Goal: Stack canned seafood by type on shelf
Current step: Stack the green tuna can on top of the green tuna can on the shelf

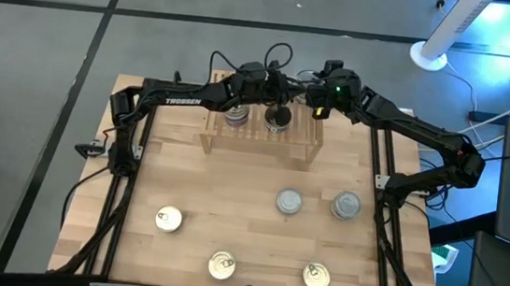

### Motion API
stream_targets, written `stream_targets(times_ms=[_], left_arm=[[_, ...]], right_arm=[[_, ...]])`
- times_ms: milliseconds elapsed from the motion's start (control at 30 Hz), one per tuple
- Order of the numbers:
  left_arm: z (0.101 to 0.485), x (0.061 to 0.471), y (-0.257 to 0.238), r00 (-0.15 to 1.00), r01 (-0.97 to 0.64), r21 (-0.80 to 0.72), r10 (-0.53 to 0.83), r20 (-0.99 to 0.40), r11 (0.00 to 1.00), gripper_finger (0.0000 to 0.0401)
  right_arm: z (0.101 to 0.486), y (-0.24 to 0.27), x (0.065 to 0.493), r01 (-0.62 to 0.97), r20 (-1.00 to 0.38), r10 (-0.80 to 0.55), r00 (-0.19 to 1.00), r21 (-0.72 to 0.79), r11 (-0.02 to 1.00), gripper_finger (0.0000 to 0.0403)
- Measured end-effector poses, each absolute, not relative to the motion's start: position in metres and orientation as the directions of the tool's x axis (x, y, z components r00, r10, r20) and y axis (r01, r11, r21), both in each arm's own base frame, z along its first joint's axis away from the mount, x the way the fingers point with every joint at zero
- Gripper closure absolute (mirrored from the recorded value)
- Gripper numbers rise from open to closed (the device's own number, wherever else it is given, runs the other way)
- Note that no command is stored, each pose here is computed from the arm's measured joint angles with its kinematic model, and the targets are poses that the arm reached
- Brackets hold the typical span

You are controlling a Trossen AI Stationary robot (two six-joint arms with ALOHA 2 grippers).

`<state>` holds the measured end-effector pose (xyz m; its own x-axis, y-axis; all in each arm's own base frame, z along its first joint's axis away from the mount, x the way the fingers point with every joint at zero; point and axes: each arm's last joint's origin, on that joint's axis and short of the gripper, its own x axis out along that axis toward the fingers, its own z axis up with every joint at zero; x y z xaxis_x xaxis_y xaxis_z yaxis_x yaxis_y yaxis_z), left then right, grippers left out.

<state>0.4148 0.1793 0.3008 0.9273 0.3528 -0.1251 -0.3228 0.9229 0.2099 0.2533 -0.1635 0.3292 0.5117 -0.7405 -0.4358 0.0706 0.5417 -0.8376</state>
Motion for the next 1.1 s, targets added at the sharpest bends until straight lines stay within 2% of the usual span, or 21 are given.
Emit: stream_targets(times_ms=[300, 633, 1100], left_arm=[[0.277, 0.427, 0.186, 0.926, -0.332, 0.203, 0.359, -0.116, 0.921, 0.0398], [0.284, 0.428, 0.186, 0.928, -0.356, 0.212, 0.372, -0.037, 0.91, 0.0398], [0.283, 0.423, 0.197, 0.9, -0.416, 0.2, 0.433, -0.049, 0.887, 0.0398]], right_arm=[[0.329, -0.163, 0.253, 0.07, -0.435, -0.74, 0.513, -0.838, 0.542, 0.0178], [0.329, -0.163, 0.253, 0.07, -0.435, -0.739, 0.514, -0.838, 0.542, 0.0178], [0.329, -0.163, 0.254, 0.06, -0.44, -0.717, 0.541, -0.83, 0.555, 0.0178]])
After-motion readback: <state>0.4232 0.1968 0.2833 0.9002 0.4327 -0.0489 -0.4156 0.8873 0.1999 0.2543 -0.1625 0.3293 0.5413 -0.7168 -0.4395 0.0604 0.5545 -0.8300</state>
